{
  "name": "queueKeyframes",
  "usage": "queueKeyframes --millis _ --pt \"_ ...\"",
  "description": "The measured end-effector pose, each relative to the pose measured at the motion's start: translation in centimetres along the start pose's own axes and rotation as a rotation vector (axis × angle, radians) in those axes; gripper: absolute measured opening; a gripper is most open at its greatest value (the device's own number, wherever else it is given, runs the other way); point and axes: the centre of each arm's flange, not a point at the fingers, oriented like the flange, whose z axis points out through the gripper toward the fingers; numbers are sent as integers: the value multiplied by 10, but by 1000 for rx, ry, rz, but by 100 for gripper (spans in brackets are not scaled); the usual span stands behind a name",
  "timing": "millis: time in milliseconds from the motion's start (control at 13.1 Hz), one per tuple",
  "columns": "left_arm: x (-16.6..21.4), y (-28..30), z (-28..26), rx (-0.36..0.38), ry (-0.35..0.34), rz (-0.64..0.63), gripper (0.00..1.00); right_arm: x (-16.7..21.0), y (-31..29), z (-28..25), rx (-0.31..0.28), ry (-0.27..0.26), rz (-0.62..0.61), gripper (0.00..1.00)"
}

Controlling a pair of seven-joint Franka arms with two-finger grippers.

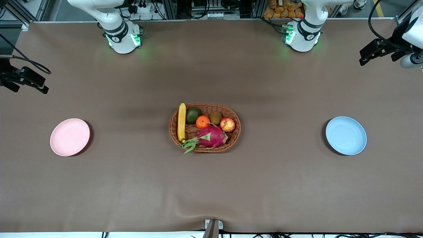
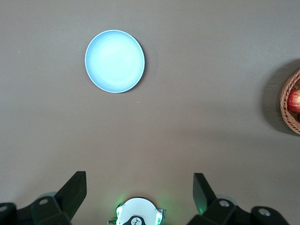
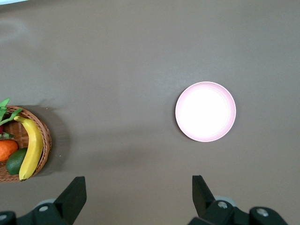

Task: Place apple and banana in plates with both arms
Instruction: 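Move the left gripper over the red apple in the basket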

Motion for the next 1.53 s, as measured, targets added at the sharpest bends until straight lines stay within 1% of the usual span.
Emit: queueKeyframes --millis 459,689,842,995,1148,1378,1531 --pt "2 3 4 -3 -9 7 100 0 0 0 0 0 -1 100" --pt "9 36 21 -51 -50 63 100 0 -2 0 0 0 -3 100" --pt "16 87 38 -54 -41 118 100 0 -2 0 0 1 -4 100" --pt "19 155 64 -61 -35 129 100 0 -3 -1 0 2 -5 100" --pt "21 218 101 -83 -39 106 100 1 -3 -1 0 2 -5 100" --pt "27 299 167 -104 -17 58 100 1 -3 -1 0 3 -5 100" --pt "28 340 213 -109 -6 23 100 1 -3 -1 0 3 -6 100"
